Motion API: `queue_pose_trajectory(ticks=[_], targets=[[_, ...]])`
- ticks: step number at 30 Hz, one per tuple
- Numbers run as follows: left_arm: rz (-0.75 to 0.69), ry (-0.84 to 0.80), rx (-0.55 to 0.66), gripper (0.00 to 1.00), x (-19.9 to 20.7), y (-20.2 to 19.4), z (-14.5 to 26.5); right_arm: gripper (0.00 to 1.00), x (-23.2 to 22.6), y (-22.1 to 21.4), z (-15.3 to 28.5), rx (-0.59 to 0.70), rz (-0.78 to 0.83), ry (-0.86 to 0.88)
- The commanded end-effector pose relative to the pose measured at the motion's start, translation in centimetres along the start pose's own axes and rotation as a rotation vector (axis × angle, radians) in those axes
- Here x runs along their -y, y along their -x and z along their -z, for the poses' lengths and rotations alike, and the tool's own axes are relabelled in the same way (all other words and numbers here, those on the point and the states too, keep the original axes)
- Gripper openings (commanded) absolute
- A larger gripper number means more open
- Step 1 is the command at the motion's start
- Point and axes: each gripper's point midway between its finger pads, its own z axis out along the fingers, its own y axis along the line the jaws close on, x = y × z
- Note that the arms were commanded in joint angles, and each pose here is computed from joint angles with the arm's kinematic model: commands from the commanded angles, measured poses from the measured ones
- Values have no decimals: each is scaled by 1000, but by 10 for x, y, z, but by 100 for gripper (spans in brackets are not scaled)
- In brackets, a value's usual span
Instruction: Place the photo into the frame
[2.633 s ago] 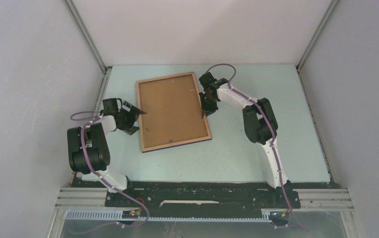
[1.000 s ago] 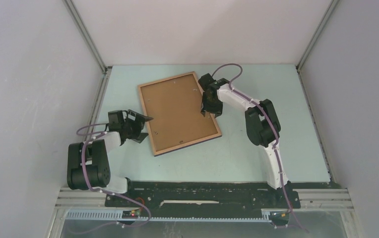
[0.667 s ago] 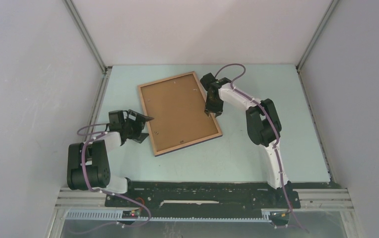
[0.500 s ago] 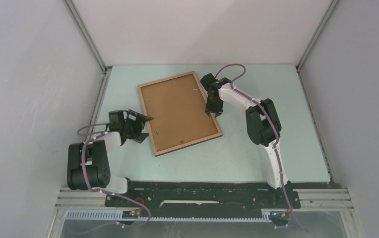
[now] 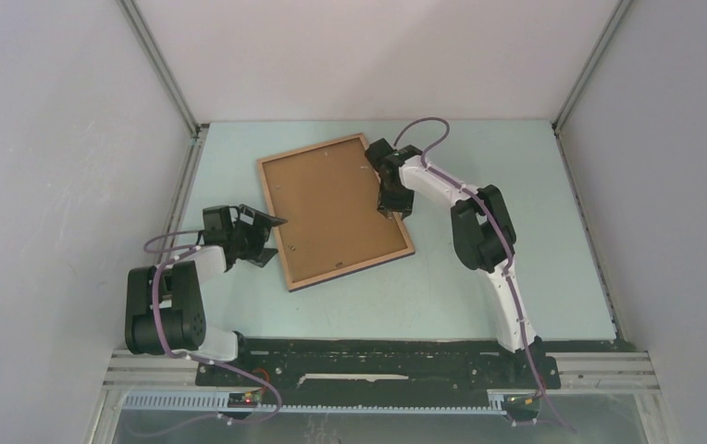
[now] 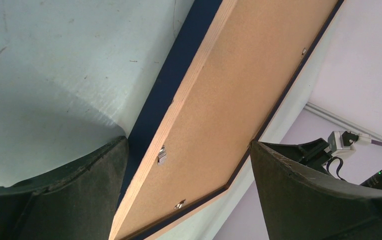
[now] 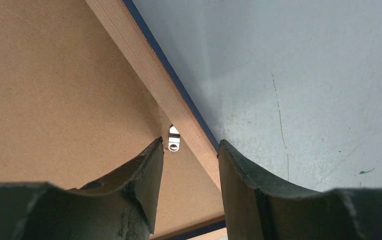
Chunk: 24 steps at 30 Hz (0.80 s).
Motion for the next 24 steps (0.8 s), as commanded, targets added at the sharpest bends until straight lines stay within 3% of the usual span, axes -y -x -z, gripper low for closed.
queue_pose_trajectory(ticks=[1,10,20,22,24], targets=[[7,-8,-26,95,-2,-9,1,52,8,-6,-12,-7,19,-75],[9,-7,-26,95,-2,-8,1,47,9,-7,-22,-22,44,-102],[8,-7,-24,95,-2,-8,1,5,-6,-12,-21,-52,10,2],[8,-7,-25,95,-2,-8,0,9,-9,-12,-17,-56,12,32],[6,-4,-25,95,-3,-8,0,22,-11,-9,-11,-47,10,60]])
